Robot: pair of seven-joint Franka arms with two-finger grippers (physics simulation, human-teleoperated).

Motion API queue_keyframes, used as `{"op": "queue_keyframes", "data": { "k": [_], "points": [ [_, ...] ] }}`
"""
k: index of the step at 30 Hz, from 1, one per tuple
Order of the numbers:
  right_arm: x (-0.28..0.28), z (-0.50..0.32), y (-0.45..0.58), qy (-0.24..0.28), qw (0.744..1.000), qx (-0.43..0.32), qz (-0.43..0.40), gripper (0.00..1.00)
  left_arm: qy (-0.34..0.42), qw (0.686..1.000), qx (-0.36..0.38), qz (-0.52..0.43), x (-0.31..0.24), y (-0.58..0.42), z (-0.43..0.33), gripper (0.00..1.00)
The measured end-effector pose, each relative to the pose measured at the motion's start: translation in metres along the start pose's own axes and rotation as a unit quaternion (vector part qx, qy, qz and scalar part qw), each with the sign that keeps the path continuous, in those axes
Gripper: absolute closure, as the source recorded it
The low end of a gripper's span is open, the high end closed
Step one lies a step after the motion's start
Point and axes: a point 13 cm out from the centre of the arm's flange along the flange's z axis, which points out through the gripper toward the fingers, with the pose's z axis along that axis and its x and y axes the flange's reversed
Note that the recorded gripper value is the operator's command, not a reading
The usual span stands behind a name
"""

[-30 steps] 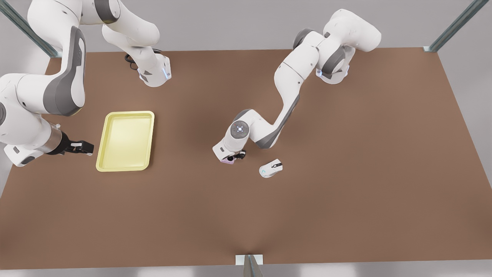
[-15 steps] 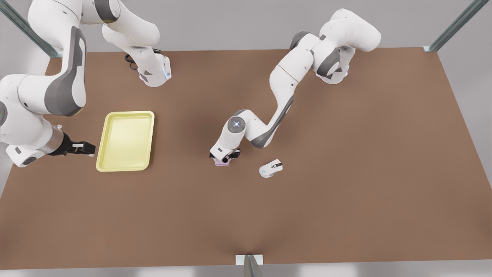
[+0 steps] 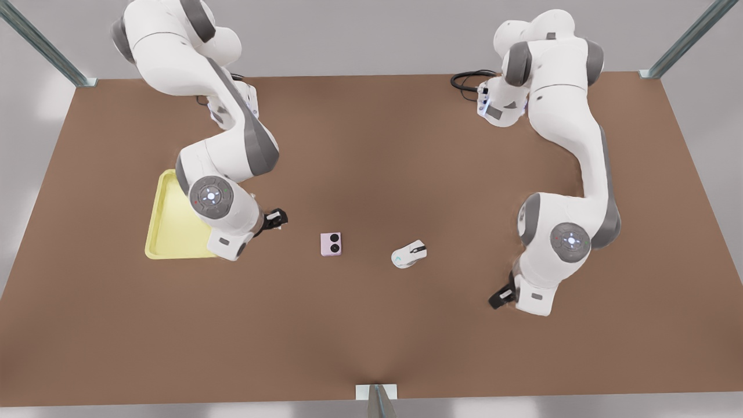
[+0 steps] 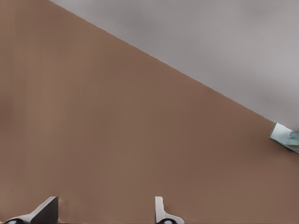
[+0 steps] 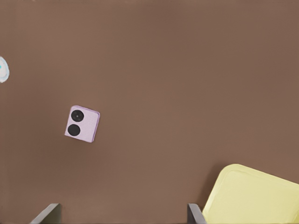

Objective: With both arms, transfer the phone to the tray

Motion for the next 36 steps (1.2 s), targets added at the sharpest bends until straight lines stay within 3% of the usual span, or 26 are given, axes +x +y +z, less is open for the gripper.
{"op": "queue_keyframes", "data": {
  "k": [3,8,17,36],
  "points": [
    [-0.027,0.058,0.066,-0.007,1.0,0.013,-0.007,0.0,-0.008,1.0,-0.013,0.008,-0.03,0.085,-0.09,0.0],
    [-0.057,0.144,0.1,-0.02,0.998,0.016,0.051,0.0,0.011,0.99,-0.004,0.139,0.032,0.12,-0.179,0.0],
    [-0.065,0.229,0.096,-0.02,0.985,-0.023,0.17,0.0,0.052,0.963,-0.033,0.263,0.065,0.132,-0.173,0.0],
    [-0.04,0.282,0.112,-0.01,0.972,-0.016,0.236,0.0,0.072,0.93,-0.01,0.36,0.068,0.128,-0.17,0.0]
  ]
}}
